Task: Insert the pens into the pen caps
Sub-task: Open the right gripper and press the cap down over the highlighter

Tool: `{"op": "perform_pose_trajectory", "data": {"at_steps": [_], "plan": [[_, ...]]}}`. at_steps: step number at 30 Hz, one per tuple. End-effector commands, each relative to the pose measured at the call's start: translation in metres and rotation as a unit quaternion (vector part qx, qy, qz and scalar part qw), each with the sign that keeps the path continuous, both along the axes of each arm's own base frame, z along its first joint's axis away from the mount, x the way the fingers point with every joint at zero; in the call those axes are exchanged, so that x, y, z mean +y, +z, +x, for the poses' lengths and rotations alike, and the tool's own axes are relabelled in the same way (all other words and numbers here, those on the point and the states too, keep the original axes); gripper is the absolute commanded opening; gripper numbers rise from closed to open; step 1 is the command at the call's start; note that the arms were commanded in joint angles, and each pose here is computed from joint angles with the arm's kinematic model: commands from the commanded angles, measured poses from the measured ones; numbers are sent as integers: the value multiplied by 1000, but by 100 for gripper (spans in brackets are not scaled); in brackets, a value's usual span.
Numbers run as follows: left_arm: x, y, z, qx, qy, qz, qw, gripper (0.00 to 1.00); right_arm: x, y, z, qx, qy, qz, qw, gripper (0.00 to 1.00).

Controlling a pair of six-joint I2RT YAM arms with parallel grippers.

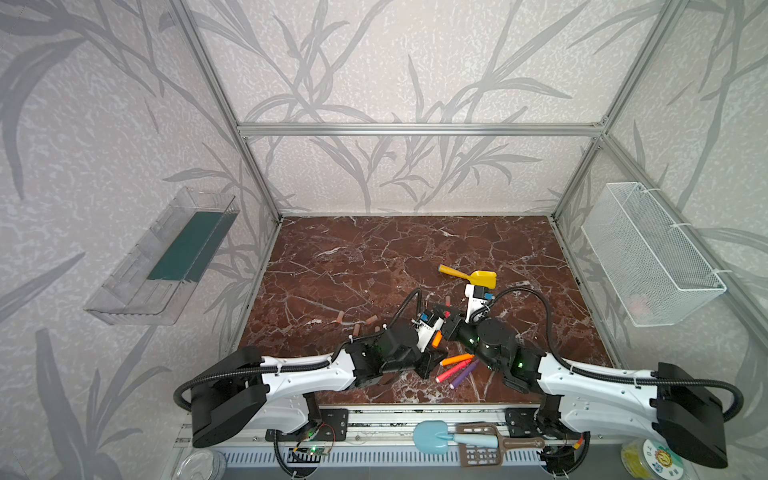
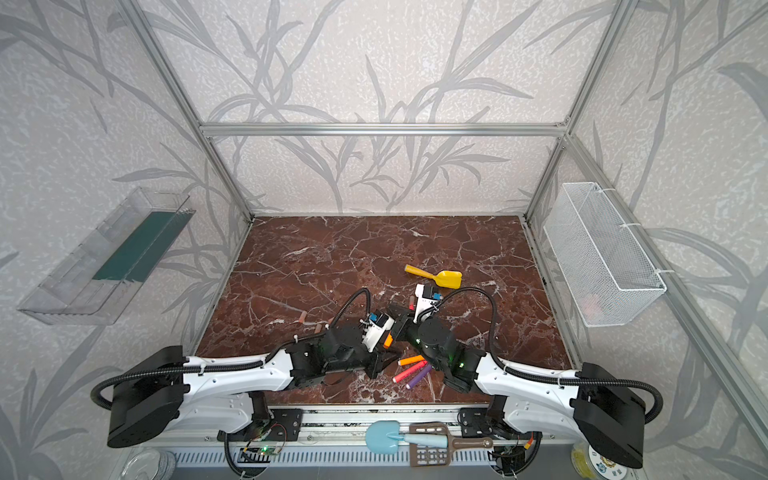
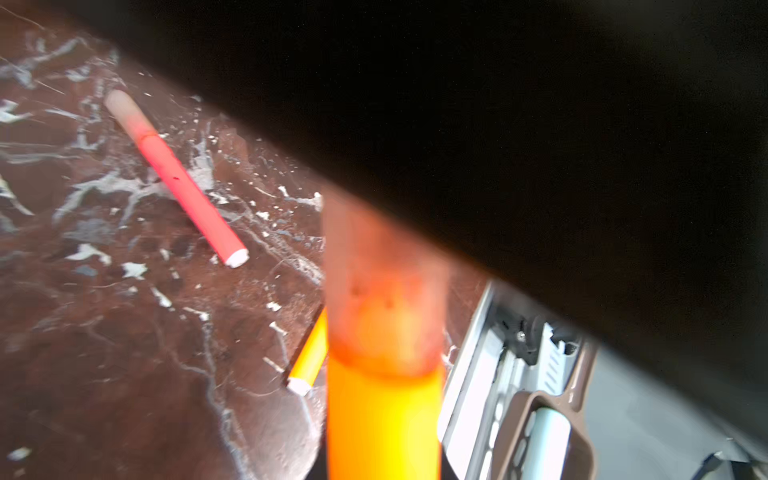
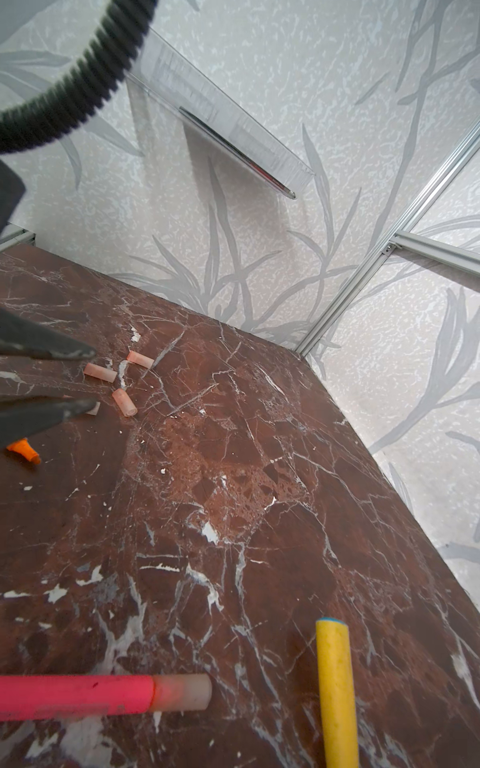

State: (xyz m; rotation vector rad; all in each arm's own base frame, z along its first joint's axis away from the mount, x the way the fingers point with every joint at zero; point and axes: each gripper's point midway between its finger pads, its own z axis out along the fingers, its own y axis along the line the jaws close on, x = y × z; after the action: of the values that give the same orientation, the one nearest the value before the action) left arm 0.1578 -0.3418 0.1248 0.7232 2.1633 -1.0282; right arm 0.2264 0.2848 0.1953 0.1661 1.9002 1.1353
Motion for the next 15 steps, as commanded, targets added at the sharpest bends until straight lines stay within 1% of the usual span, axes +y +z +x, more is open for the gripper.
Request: {"op": "perform_pose_trajectory", "data": {"at_steps": [1,6,9,11,13,15], "plan": [[20,96,84,-123,176,-85,973,0,34,-52,-65,90,137,-48,985,0],[28,96,89,-145,192,-74,968,0,45,-51,-76,99,151,-45,983,0],[30,94,92,-155,202,-73,964,0,57,-52,-84,103,172,-36,979,0],[32,93,94,-158,208,-71,963,0,65,-52,-90,91,185,-36,978,0],[32,94,95,-158,206,-72,963,0,67,-55,-92,79,182,-51,979,0],[34,97,96,-141,196,-92,966,0,68,-54,-93,61,184,-53,980,0]]}}
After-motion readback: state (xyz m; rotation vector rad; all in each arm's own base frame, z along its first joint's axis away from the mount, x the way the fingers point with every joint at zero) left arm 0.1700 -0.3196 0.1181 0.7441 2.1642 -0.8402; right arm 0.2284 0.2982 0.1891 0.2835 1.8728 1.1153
